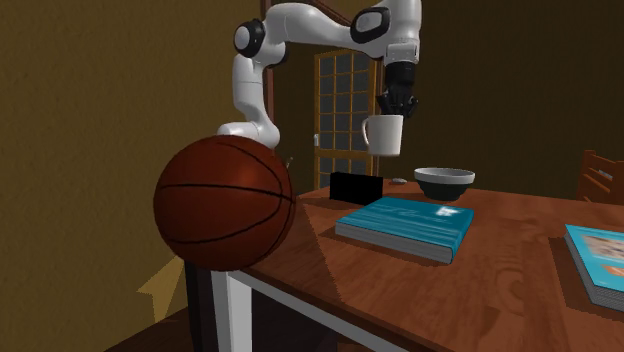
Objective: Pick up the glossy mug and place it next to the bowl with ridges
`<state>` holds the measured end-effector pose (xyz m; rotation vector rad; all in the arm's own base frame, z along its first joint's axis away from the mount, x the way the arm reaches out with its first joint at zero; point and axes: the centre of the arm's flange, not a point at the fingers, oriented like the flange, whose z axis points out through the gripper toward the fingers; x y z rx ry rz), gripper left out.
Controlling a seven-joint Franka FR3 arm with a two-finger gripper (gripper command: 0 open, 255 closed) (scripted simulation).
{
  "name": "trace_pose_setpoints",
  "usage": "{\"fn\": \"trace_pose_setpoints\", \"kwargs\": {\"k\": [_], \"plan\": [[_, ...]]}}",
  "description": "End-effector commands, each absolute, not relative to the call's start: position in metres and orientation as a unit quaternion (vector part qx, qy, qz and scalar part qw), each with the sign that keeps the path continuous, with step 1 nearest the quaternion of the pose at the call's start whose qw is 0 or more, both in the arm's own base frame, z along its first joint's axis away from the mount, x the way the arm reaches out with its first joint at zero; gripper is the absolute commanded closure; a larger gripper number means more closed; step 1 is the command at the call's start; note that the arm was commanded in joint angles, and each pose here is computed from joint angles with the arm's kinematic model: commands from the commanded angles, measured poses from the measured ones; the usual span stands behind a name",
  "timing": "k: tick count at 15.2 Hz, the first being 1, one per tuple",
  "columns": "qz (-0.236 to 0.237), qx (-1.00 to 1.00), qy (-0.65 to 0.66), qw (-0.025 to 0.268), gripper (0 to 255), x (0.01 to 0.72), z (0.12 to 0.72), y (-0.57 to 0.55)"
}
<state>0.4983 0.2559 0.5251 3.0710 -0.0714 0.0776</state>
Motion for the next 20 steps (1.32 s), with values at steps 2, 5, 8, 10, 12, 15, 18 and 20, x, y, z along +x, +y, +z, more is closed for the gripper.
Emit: {"fn": "trace_pose_setpoints", "kwargs": {"k": [2,5,8,10,12,15,18,20], "plan": [[0.025,0.999,-0.024,0.034,255,0.475,0.524,0.288],[0.025,0.999,-0.024,0.034,255,0.452,0.524,0.321],[0.025,0.999,-0.024,0.034,255,0.43,0.524,0.354],[0.025,0.999,-0.024,0.034,255,0.415,0.524,0.375],[0.025,0.999,-0.024,0.034,255,0.4,0.524,0.397],[0.025,0.999,-0.024,0.034,255,0.377,0.524,0.43],[0.025,0.999,-0.024,0.034,255,0.355,0.524,0.462],[0.025,0.999,-0.024,0.034,255,0.34,0.524,0.484]]}}
